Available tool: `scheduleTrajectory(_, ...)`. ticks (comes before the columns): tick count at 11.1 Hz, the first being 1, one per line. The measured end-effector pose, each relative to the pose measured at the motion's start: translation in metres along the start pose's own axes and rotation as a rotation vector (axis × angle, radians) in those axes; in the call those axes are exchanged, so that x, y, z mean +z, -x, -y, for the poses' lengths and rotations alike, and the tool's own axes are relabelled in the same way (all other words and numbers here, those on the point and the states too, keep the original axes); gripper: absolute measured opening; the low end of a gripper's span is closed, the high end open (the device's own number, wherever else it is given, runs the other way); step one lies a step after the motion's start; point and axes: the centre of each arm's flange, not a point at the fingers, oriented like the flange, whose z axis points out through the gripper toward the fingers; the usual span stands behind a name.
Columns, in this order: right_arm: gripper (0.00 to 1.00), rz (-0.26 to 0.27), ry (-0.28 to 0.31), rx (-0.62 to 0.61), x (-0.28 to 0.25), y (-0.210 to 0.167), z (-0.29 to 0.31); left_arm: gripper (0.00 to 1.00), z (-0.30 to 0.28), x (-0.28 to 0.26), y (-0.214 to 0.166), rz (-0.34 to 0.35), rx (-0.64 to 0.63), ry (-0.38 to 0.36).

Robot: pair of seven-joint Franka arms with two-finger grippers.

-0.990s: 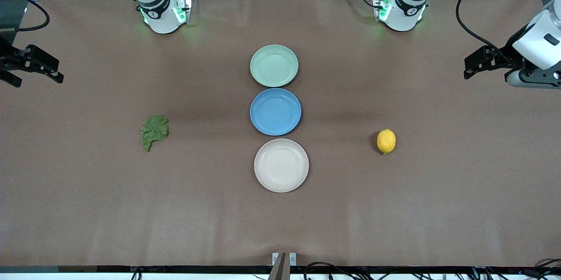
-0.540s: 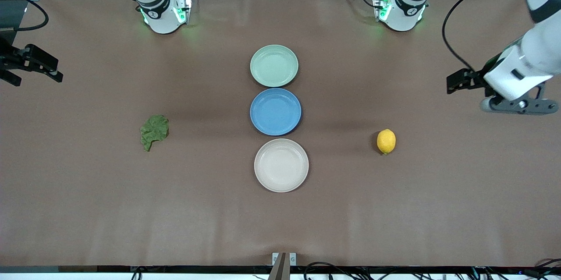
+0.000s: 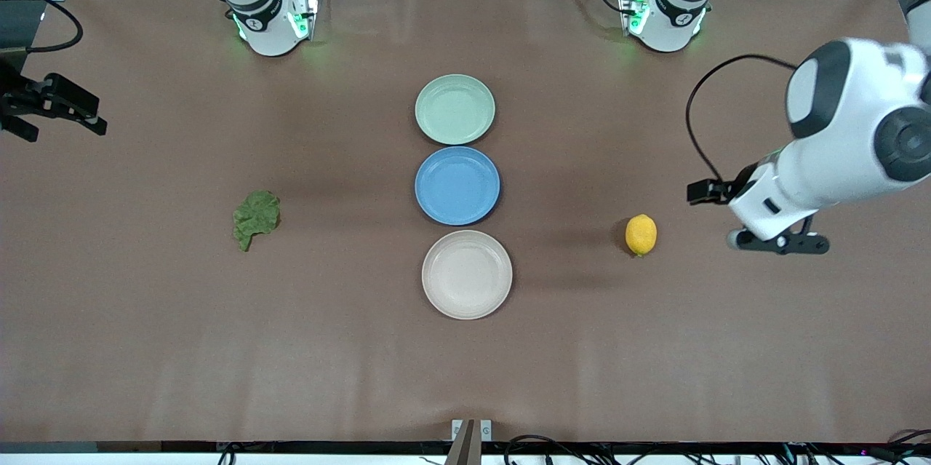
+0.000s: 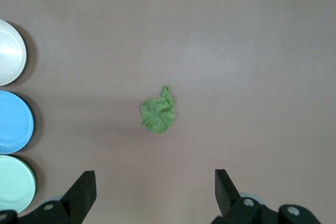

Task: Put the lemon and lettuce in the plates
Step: 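Move the left gripper over the yellow lemon while the right gripper reaches the lettuce, then grasp the lemon with the left gripper while the right gripper grasps the lettuce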

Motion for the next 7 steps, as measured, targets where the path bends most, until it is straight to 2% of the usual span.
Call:
scheduleTrajectory(3, 1.0, 0.058, -0.006, -0.004, 0.028, 0.001, 0.001, 1.0, -0.023, 0.063, -0.03, 0.017, -0.031, -0.004)
scheduleTrajectory(7, 1.0, 0.074, -0.008, -0.001, 0.09, -0.006, -0.001, 1.0, -0.055, 0.152, -0.051, 0.066, -0.004, -0.018)
